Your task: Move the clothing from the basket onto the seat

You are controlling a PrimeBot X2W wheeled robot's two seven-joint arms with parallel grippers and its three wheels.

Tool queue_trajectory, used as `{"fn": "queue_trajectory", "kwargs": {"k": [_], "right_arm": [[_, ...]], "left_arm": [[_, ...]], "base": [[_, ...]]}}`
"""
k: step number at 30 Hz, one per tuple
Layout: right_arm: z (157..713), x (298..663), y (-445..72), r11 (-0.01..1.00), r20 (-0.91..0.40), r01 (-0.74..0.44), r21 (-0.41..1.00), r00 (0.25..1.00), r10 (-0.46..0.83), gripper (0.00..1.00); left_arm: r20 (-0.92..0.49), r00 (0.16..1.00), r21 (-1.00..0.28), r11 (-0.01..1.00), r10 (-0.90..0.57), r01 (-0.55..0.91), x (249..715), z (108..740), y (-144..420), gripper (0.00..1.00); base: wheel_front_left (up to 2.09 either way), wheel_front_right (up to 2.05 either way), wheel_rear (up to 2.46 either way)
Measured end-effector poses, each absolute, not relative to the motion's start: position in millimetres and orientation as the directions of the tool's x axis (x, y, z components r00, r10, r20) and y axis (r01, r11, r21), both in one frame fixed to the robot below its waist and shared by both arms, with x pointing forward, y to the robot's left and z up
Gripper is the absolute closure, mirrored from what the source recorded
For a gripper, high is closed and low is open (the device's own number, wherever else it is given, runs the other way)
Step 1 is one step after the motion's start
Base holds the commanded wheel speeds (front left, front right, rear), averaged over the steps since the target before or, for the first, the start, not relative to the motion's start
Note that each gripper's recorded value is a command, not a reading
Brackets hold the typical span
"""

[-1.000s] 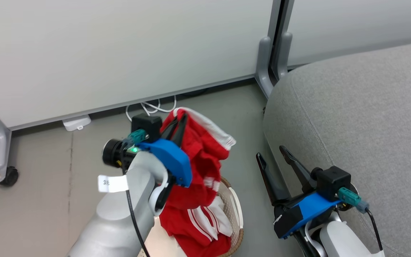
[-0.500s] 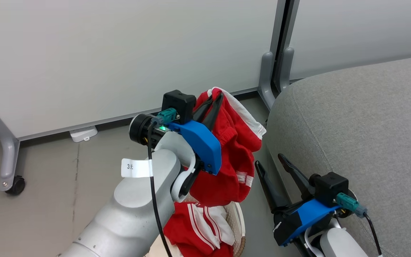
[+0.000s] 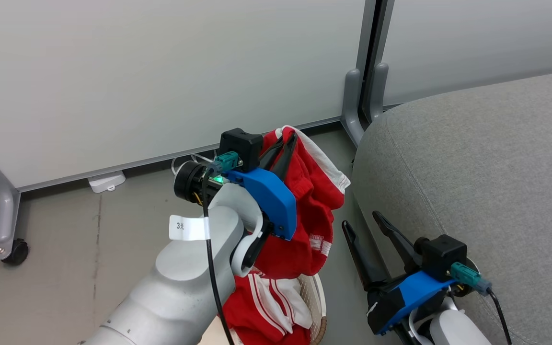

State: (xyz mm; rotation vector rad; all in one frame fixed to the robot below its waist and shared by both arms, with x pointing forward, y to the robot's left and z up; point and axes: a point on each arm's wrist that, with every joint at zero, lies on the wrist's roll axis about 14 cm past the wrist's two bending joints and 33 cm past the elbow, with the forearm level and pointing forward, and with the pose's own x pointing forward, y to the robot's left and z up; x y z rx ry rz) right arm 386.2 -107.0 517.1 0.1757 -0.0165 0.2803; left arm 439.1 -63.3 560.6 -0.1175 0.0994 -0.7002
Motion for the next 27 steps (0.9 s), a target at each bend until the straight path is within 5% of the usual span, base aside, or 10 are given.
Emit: {"fn": "queue_trajectory", "kwargs": {"k": [27], "right_arm": [[513,435,-66,0.910,-0.049,-0.413,0.045,0.909,0.415,0.00]], "left_arm": [[-0.027,0.633,-0.201,0.624,-0.774,0.755,408,572,-102,1.00]], "base": [[0.00,0.00,0.00]]}}
